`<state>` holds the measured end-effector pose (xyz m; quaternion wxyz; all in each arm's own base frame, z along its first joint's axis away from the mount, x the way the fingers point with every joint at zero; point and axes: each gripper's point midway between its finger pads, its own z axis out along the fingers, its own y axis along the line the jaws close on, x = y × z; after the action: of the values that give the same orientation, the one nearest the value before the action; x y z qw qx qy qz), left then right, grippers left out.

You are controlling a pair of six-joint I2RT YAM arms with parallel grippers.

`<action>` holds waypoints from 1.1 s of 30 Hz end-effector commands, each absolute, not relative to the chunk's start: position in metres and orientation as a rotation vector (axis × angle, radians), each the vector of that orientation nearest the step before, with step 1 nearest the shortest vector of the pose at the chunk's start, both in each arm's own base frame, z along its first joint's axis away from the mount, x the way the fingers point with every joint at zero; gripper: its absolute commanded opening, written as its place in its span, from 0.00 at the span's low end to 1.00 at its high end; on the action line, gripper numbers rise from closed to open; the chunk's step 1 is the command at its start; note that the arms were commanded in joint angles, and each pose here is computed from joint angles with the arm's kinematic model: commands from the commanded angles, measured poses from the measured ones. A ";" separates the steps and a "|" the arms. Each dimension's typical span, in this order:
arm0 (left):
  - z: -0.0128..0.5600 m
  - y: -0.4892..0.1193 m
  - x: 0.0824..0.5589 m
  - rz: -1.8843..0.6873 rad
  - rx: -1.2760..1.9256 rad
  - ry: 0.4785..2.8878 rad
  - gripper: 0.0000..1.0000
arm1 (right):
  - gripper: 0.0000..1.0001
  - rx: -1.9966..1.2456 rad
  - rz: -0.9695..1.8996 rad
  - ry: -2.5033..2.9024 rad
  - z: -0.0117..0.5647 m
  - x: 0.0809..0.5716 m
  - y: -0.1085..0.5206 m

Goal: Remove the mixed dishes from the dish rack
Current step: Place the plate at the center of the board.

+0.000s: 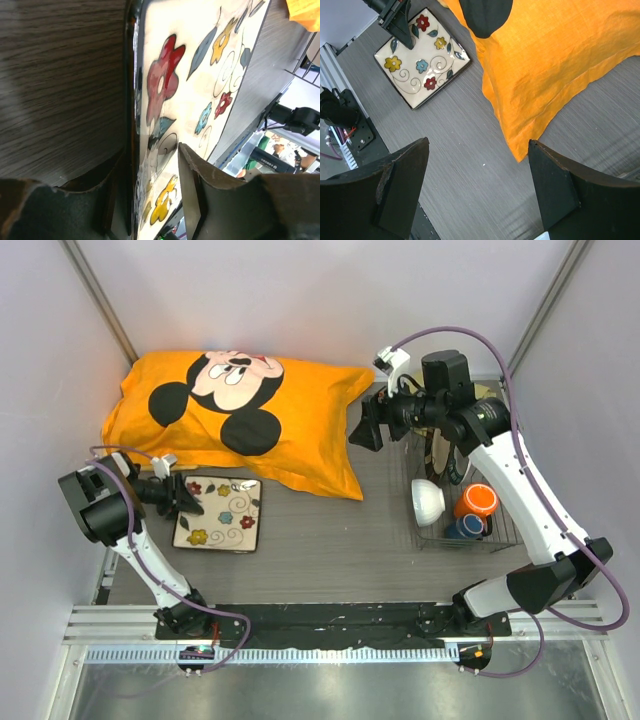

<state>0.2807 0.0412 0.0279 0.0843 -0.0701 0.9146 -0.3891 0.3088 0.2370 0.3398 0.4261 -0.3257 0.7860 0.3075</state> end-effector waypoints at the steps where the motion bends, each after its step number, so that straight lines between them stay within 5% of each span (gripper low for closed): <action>1: 0.023 0.053 0.289 -1.067 -0.210 2.747 0.44 | 0.86 -0.826 0.742 1.870 0.363 0.303 0.234; 14: 0.033 0.076 0.295 -0.800 -0.155 2.755 0.77 | 0.86 -0.705 0.499 1.913 0.361 0.326 0.202; 33: 0.140 0.090 0.323 -0.523 -0.026 2.535 0.89 | 0.81 -0.233 -0.247 2.021 0.333 0.375 0.080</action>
<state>0.3146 0.0948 0.0963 0.2201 -0.0300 0.9534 -0.2041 0.3658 0.1163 0.3134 0.4880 -0.1615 0.8575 -0.0211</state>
